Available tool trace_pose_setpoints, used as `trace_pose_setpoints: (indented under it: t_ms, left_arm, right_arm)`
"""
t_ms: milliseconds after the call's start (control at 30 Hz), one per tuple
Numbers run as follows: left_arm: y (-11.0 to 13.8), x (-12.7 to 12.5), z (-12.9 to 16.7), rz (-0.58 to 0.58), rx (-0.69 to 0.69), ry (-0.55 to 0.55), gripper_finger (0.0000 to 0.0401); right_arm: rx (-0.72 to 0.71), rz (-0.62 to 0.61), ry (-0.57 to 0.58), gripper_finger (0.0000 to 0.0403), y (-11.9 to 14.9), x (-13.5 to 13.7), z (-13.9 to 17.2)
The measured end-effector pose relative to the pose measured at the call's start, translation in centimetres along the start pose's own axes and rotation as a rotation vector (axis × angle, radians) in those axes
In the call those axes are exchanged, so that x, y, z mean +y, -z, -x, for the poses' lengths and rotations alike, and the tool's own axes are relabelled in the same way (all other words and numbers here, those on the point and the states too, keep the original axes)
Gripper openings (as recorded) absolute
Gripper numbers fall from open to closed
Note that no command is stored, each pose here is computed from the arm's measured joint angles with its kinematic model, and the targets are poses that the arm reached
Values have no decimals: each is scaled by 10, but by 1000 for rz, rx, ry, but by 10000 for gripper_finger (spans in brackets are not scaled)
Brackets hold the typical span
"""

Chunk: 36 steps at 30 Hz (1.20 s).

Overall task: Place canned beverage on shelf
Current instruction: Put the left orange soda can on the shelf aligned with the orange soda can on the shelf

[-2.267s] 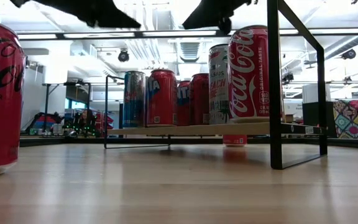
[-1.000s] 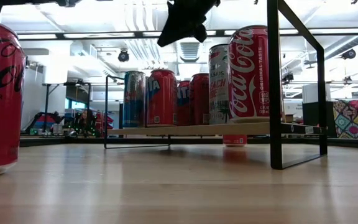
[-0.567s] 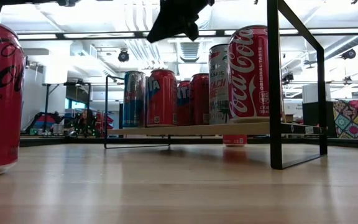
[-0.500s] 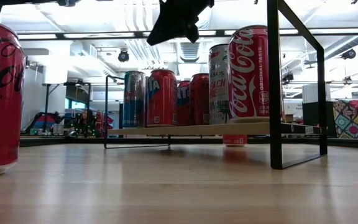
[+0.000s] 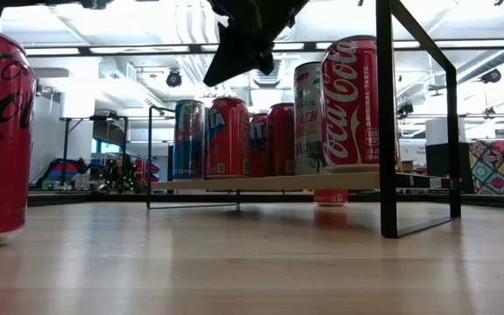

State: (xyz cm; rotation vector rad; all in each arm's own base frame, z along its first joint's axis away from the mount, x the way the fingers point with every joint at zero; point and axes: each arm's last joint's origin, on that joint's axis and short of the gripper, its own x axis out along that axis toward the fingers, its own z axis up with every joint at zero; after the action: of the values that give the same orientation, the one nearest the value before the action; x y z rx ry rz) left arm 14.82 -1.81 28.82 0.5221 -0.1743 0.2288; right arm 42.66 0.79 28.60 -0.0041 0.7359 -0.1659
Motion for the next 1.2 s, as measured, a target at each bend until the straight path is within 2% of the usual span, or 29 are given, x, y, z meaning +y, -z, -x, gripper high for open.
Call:
trace_pose_setpoints:
  t_ms: [1200]
  left_arm:
    - [0,0,0,0,0,0,0]
  right_arm:
    - [53,15,36,9,9,-12,-6]
